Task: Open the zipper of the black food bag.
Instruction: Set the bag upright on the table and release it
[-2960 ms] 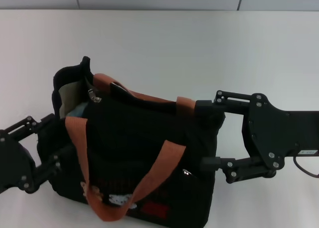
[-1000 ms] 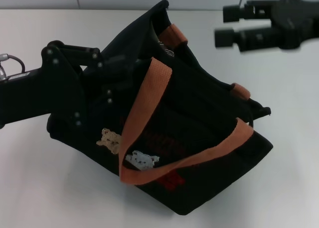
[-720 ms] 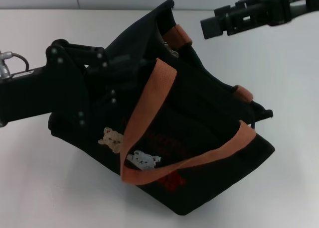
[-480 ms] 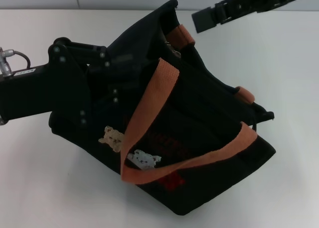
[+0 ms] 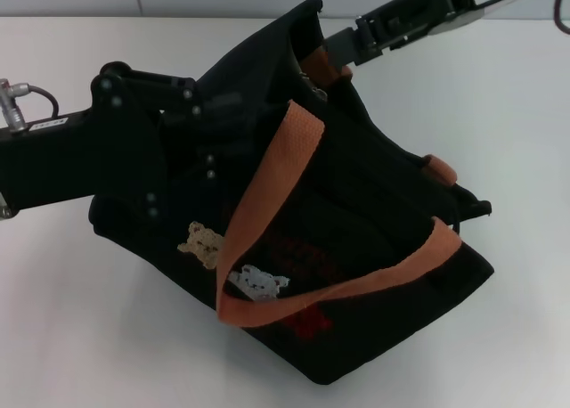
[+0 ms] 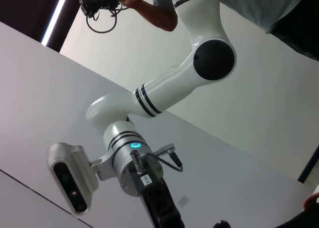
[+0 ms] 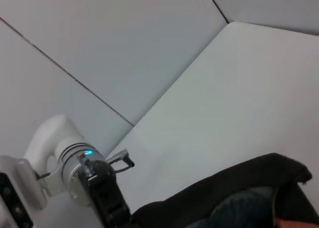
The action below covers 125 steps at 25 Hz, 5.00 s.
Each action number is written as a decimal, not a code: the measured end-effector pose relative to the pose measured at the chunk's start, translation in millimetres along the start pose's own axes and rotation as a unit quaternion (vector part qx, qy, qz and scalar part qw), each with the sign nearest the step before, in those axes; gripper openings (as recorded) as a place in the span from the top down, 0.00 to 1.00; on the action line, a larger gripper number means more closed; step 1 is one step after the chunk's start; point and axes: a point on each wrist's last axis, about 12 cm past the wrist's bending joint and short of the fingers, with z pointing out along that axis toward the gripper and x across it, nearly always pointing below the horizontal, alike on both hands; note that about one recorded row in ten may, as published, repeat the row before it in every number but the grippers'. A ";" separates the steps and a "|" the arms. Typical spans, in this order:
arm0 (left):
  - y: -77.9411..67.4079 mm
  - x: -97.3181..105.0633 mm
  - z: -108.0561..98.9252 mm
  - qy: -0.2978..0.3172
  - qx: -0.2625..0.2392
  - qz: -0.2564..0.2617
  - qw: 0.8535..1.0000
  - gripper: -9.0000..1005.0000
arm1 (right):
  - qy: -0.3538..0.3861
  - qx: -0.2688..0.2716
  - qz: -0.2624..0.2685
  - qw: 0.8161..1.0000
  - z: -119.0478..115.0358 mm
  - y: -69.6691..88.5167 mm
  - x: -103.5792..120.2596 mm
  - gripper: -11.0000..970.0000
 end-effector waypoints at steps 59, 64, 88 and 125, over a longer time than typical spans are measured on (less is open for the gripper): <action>-1.0 2.0 6.2 -0.008 -0.002 0.000 1.000 0.80 | -0.005 0.013 -0.099 0.995 29.6 -8.4 6.7 0.99; -0.6 4.0 6.0 -0.002 -0.019 -0.025 1.000 0.80 | -0.010 -0.001 -0.105 0.994 18.6 -11.6 19.6 0.99; -0.9 5.1 9.4 -0.006 -0.021 -0.021 1.000 0.80 | -0.017 0.035 -0.186 0.982 -15.2 -18.9 42.9 0.94; 3.9 6.0 12.9 -0.012 -0.017 -0.017 1.000 0.80 | 0.059 0.067 -0.348 0.933 31.2 -2.0 5.0 0.64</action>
